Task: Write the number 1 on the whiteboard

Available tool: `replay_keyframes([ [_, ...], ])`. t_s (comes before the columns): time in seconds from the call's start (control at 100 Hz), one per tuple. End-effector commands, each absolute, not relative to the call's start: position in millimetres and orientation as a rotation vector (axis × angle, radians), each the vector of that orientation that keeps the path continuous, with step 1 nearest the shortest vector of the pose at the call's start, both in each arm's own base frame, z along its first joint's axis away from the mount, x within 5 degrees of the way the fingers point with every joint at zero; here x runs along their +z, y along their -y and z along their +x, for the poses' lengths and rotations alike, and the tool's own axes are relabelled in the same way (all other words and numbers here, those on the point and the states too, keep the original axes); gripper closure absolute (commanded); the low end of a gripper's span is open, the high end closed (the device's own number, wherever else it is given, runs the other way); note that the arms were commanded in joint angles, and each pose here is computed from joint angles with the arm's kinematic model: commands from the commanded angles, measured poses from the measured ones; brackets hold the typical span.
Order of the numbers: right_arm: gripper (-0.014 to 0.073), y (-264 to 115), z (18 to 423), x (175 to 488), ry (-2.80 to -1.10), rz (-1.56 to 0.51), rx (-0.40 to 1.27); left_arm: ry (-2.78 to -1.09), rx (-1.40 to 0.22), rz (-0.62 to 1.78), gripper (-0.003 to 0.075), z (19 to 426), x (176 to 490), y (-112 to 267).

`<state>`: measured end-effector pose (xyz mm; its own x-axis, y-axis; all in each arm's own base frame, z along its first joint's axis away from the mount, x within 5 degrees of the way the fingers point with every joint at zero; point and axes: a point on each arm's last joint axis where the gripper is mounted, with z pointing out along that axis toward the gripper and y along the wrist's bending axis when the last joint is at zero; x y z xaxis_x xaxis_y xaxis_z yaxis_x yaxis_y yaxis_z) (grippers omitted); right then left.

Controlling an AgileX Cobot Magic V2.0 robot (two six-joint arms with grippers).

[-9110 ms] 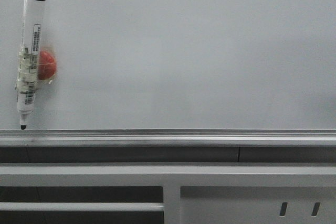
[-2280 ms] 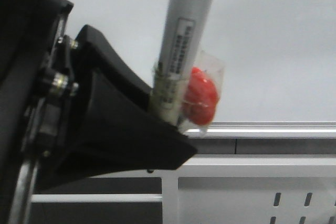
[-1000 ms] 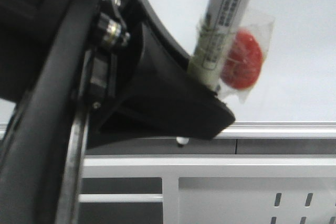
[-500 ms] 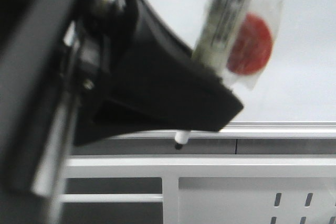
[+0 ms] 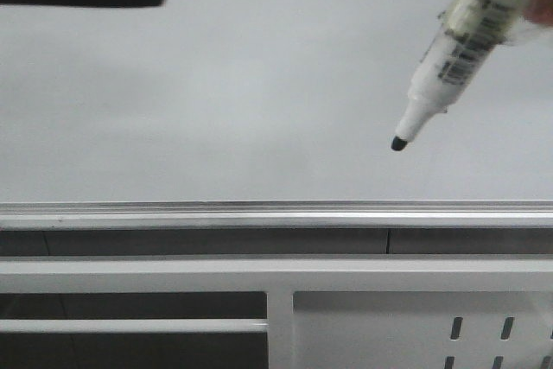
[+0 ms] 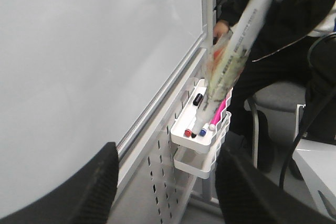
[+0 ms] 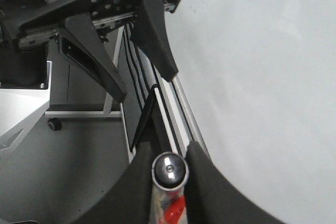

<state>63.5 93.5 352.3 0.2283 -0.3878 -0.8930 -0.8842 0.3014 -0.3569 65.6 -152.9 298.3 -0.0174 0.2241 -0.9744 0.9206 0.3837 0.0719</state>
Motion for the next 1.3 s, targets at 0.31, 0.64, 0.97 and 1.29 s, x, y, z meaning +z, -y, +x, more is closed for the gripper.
replay_keyframes([
  [0.31,0.0662,-92.3,66.6,364.9,-1.097,-1.402,0.258,-1.442,-0.781,0.598,0.0675,61.9,318.9,80.8],
  [0.64,0.0663,-97.7,75.8,361.2,-1.056,-1.461,0.216,-1.442,-0.772,0.587,0.0740,59.2,304.9,71.4],
  [0.97,0.0662,-99.0,82.0,366.7,-0.921,-1.465,0.080,-1.452,-0.709,0.650,0.0740,59.8,290.4,72.7],
  [1.29,0.0662,-112.9,103.7,358.4,-0.889,-1.512,0.080,-1.467,-0.663,0.601,0.0740,64.0,289.8,69.0],
])
